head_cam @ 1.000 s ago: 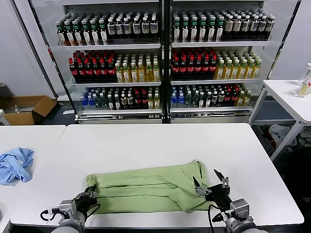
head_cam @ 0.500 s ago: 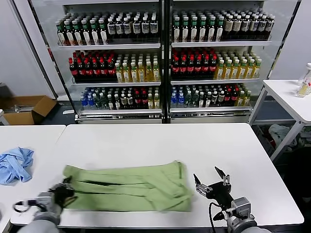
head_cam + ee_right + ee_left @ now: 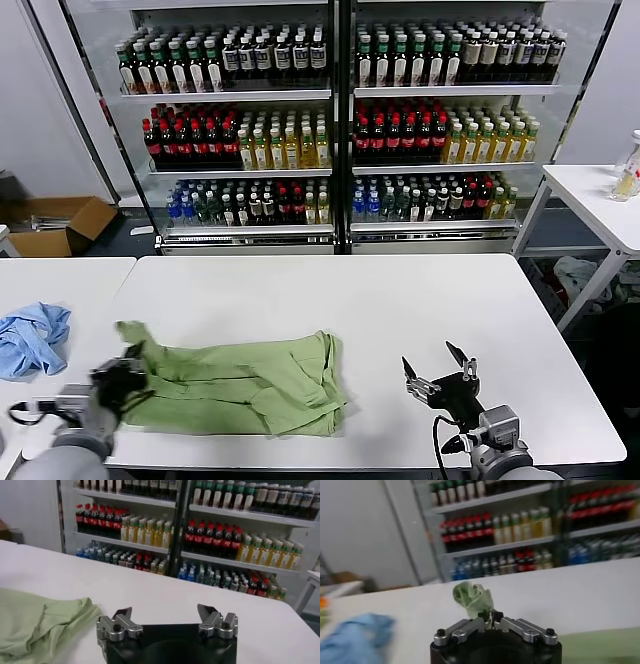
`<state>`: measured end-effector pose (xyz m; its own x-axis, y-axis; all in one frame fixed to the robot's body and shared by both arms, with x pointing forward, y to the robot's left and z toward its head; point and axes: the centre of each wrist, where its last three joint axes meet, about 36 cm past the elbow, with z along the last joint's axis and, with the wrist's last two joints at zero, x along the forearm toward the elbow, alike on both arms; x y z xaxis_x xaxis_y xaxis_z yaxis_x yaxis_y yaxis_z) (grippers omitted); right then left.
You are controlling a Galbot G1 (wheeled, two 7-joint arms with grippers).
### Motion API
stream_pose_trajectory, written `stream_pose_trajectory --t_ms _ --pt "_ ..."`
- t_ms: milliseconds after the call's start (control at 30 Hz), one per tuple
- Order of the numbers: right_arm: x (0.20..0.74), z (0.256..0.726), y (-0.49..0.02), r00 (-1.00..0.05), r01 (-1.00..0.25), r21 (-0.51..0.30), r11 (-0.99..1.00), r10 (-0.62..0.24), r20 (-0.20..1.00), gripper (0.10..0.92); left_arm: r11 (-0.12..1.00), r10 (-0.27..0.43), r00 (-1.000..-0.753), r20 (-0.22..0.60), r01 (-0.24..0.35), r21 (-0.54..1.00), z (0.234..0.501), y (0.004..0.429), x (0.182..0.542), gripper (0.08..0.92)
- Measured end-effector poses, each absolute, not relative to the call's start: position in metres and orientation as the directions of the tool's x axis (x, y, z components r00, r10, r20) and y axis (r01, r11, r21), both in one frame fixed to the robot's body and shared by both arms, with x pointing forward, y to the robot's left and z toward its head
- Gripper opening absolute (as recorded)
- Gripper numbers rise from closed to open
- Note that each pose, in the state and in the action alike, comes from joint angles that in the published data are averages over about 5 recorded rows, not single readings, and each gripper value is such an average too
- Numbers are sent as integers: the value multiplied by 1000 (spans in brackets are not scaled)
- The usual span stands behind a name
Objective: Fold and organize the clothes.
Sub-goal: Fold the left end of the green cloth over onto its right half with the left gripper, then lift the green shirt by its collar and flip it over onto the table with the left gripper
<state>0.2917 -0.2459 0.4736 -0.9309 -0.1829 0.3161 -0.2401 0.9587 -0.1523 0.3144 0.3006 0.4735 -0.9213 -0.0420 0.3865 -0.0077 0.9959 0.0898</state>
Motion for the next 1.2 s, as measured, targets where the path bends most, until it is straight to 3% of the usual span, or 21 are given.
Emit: stream_pose_trajectory --t_ms 267,633,900,1067,1200 --pt "292 475 -248 -935 -227 -155 961 -170 313 823 985 160 -904 396 117 -130 463 237 318 97" --pt "294 473 -246 -935 -226 -156 962 -169 311 823 937 298 -871 391 188 -296 452 181 332 110" --pt "296 473 -243 -935 -231 -151 961 -176 309 823 898 358 -864 354 216 -382 451 154 340 318" --pt "298 472 -240 -934 -234 -143 962 -182 307 823 889 359 -883 302 226 -398 458 158 338 465" --pt "300 471 -237 -934 -237 -137 962 -187 305 823 921 306 -906 291 204 -332 458 181 336 578"
